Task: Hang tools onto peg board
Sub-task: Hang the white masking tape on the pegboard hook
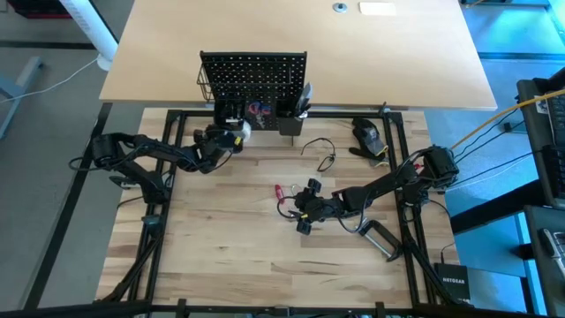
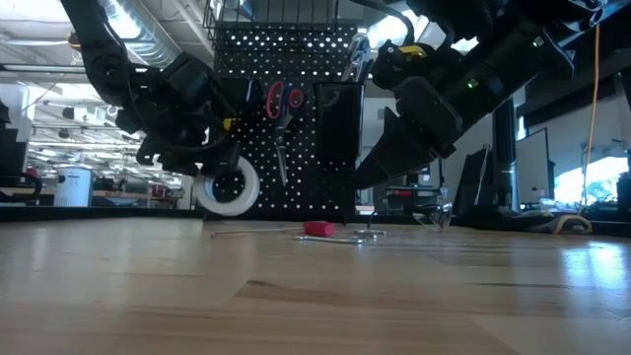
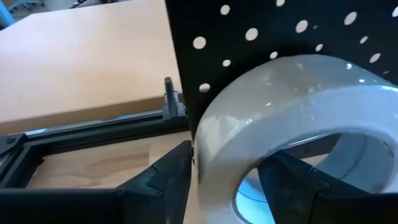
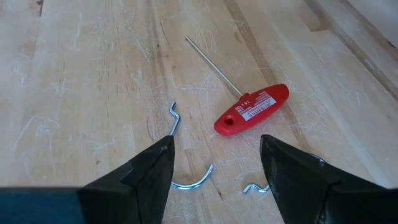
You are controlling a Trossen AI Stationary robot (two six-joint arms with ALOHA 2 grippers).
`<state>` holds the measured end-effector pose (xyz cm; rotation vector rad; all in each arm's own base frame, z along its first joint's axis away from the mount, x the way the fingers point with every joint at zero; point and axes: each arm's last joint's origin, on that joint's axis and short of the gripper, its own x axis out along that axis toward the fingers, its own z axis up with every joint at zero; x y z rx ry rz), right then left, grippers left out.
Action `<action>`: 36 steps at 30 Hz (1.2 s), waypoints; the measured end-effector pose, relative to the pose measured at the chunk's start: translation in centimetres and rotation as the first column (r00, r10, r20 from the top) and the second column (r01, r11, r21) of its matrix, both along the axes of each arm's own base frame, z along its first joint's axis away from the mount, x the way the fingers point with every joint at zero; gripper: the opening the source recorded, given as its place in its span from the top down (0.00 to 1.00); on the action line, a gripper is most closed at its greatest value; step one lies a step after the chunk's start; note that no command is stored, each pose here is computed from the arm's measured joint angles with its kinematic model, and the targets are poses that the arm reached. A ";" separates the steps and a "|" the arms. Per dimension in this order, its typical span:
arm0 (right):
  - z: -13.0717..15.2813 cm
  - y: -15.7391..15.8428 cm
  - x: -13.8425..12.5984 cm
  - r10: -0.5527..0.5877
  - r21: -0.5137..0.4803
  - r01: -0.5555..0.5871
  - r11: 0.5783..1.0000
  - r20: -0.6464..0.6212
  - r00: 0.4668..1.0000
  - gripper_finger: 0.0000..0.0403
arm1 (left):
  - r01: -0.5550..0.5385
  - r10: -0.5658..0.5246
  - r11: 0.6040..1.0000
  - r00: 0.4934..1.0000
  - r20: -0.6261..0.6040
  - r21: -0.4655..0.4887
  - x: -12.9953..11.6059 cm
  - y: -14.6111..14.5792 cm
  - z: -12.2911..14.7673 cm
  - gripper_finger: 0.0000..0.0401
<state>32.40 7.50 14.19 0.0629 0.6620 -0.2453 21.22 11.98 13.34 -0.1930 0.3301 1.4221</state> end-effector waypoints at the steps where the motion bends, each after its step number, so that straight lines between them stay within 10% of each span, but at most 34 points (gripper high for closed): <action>1: 0.0 0.0 0.0 0.000 0.000 0.000 1.000 0.000 1.000 0.41 | -0.001 0.001 1.000 1.000 -0.001 0.000 0.0 0.0 0.0 0.59; 24: 1.8 -0.4 1.4 0.021 -0.031 -0.015 0.999 0.198 0.980 0.41 | -0.043 0.043 0.999 0.999 0.022 -0.010 -0.3 0.3 -0.2 0.59; 36: 2.9 -5.6 5.4 0.175 -0.419 -0.105 0.902 0.132 0.976 0.41 | -0.040 0.040 0.999 0.998 0.041 -0.011 -0.2 0.0 -0.2 0.59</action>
